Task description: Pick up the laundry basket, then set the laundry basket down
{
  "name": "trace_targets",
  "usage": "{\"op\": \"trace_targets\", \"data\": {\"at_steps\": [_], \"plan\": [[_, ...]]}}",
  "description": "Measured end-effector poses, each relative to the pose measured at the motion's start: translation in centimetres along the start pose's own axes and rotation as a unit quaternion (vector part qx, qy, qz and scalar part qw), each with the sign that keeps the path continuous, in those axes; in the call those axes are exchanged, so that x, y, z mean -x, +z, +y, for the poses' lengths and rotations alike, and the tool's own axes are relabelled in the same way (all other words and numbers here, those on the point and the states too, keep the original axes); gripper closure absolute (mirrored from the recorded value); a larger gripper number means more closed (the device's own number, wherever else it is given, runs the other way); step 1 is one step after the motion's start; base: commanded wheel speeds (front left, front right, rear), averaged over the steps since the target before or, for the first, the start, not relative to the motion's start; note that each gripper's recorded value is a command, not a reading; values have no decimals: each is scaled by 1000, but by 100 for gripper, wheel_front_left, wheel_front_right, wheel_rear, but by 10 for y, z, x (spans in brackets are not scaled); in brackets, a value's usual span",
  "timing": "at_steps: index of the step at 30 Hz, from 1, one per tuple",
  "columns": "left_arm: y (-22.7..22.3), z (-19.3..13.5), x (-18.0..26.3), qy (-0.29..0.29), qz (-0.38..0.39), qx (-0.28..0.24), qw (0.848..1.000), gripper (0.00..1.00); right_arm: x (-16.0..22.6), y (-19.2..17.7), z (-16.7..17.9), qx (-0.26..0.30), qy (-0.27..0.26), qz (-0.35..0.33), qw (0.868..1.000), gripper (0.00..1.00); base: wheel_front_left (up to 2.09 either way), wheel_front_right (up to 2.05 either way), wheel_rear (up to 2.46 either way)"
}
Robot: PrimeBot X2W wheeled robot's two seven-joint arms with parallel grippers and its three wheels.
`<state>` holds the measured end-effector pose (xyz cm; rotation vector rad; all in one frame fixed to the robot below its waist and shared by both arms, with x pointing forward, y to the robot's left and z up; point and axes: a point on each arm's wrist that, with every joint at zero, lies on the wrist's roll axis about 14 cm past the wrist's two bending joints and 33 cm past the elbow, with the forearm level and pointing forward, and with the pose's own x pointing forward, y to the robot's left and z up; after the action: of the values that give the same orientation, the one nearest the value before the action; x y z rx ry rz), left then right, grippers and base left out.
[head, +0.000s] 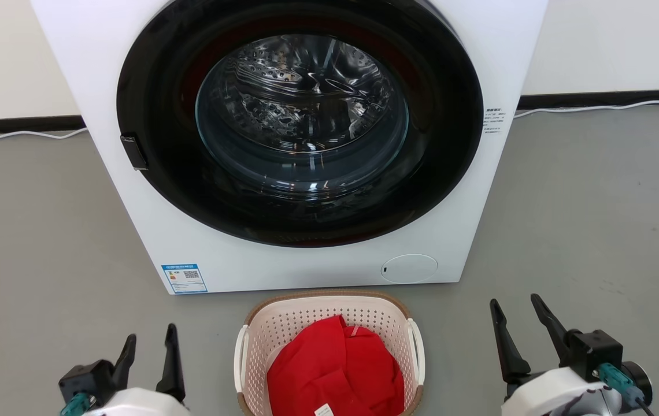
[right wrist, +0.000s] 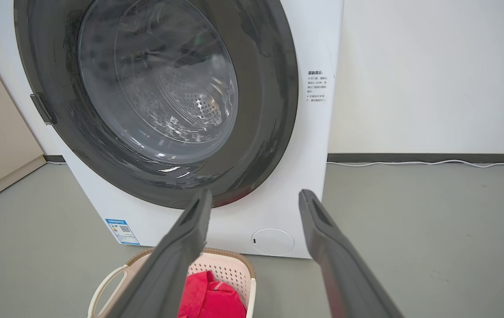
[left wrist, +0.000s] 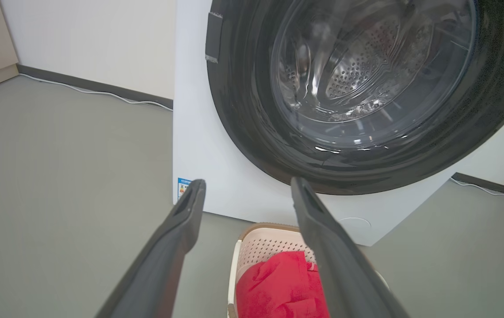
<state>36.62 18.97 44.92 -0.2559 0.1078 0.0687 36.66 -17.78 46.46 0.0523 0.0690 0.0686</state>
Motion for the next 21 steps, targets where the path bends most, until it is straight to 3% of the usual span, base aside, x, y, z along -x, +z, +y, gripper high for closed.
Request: {"op": "trace_targets", "data": {"at_steps": [21], "plan": [[-8,16,22,21,6,-1,1000,0,28,-2,-25,-1,-43,-6,999,0,0,0,0]]}}
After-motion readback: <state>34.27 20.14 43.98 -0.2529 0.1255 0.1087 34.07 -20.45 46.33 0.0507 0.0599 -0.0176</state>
